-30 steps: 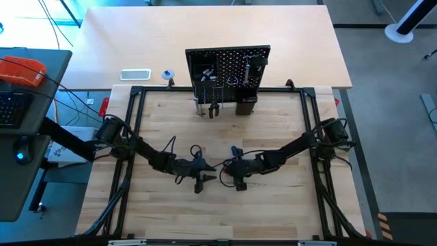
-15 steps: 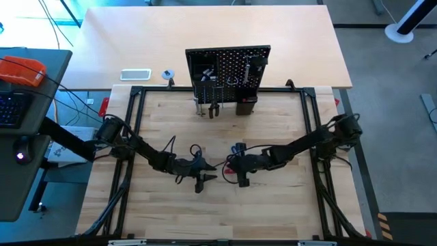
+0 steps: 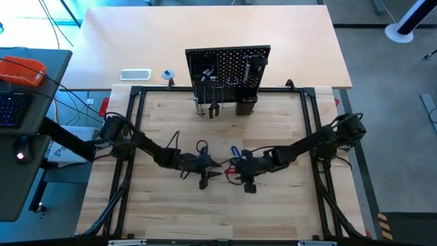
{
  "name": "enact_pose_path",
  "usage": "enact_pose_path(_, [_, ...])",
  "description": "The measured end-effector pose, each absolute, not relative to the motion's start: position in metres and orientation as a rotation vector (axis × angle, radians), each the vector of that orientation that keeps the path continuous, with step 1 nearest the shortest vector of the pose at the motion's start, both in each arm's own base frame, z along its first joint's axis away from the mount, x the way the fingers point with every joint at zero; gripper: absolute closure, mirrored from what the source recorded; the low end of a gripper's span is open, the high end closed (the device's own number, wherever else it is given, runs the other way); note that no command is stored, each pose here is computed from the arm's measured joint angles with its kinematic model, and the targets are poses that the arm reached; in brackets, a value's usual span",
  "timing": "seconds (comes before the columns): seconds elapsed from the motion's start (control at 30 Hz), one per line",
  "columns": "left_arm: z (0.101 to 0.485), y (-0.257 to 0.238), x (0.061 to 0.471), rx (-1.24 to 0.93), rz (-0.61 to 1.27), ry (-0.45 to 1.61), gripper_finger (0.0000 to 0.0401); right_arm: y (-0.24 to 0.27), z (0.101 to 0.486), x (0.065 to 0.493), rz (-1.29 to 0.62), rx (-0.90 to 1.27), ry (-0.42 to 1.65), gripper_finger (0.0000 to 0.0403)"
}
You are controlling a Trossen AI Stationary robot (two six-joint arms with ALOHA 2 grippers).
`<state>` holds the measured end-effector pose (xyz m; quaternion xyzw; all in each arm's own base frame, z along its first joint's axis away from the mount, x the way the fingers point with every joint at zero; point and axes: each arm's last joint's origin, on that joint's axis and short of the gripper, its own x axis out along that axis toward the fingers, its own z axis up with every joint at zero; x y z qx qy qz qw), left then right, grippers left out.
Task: Hang tools onto peg board
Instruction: Hang the allen wrench on the pegboard
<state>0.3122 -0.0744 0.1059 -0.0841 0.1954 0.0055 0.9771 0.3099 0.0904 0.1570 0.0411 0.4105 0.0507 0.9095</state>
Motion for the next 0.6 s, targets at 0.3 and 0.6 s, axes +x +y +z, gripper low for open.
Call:
enact_pose_path(0.3, [0.079, -0.064, 0.349, -0.189, -0.037, 0.510, 0.0243, 0.100, 0.134, 0.314, 0.045, 0.193, 0.892, 0.0277])
enact_pose_path(0.6, [0.073, -0.064, 0.352, -0.239, -0.049, 0.514, 0.0243, 0.092, 0.109, 0.319, -0.012, 0.210, 0.969, 0.0277])
